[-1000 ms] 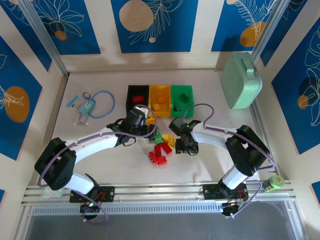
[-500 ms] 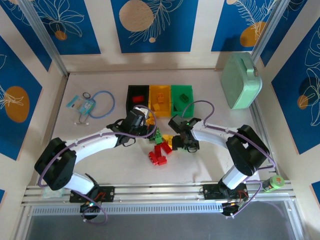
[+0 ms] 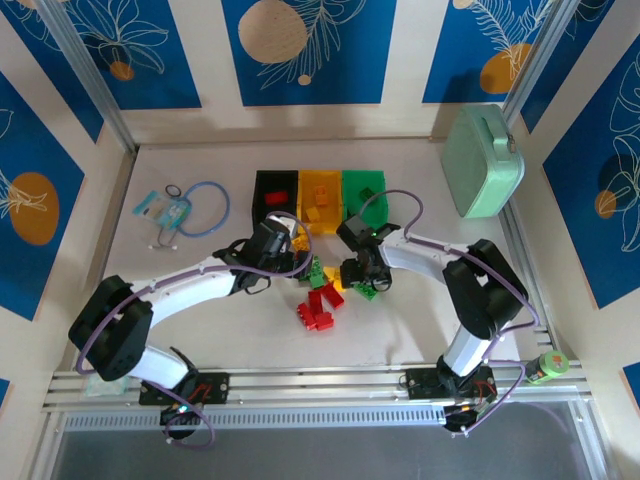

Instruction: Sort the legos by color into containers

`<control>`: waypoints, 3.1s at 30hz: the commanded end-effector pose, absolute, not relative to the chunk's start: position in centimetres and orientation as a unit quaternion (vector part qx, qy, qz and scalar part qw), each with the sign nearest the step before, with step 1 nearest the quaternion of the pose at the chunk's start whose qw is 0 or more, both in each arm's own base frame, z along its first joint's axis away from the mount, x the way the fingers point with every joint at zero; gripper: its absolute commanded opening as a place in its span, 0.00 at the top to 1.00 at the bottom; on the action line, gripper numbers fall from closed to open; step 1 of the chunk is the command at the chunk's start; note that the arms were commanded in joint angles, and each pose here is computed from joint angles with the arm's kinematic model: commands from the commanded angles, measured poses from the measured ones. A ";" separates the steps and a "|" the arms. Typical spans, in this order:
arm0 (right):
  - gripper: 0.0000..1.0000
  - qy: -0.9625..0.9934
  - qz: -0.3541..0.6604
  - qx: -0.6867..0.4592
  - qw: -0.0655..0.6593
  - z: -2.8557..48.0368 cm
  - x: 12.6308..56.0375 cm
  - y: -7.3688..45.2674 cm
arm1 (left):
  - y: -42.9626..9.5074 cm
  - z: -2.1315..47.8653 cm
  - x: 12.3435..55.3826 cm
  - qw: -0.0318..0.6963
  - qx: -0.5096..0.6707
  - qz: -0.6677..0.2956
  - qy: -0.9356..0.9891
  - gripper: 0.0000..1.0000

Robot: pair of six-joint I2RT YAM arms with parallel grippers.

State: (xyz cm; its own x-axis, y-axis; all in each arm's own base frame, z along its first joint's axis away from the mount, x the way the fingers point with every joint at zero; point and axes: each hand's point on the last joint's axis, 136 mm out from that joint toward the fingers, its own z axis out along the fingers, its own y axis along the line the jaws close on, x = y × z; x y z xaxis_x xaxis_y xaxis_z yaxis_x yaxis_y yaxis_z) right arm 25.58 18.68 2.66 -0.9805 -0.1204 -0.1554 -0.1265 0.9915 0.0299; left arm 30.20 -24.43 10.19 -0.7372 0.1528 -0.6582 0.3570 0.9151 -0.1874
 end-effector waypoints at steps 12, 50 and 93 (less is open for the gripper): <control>0.42 0.997 0.005 -0.068 0.043 1.4 23.3 17.8 | -24.3 10.7 30.4 0.345 0.140 -0.154 0.915 0.13; 0.50 0.978 0.065 0.023 0.199 14.4 46.3 17.3 | -19.4 8.1 24.6 0.322 0.093 -0.156 0.929 0.16; 0.25 0.966 0.129 0.043 0.222 12.2 33.8 16.3 | -26.8 4.2 29.6 0.226 0.059 -0.118 0.965 0.39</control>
State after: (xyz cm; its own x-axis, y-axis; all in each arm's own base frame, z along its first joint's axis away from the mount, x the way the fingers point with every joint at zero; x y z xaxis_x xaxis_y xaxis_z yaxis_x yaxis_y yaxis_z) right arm 34.07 16.36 11.40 -0.9076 0.1063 -0.4062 0.0126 0.9739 0.2268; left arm 29.73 -26.56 4.28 -0.8852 0.0607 -0.4612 0.1801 0.9589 -0.2195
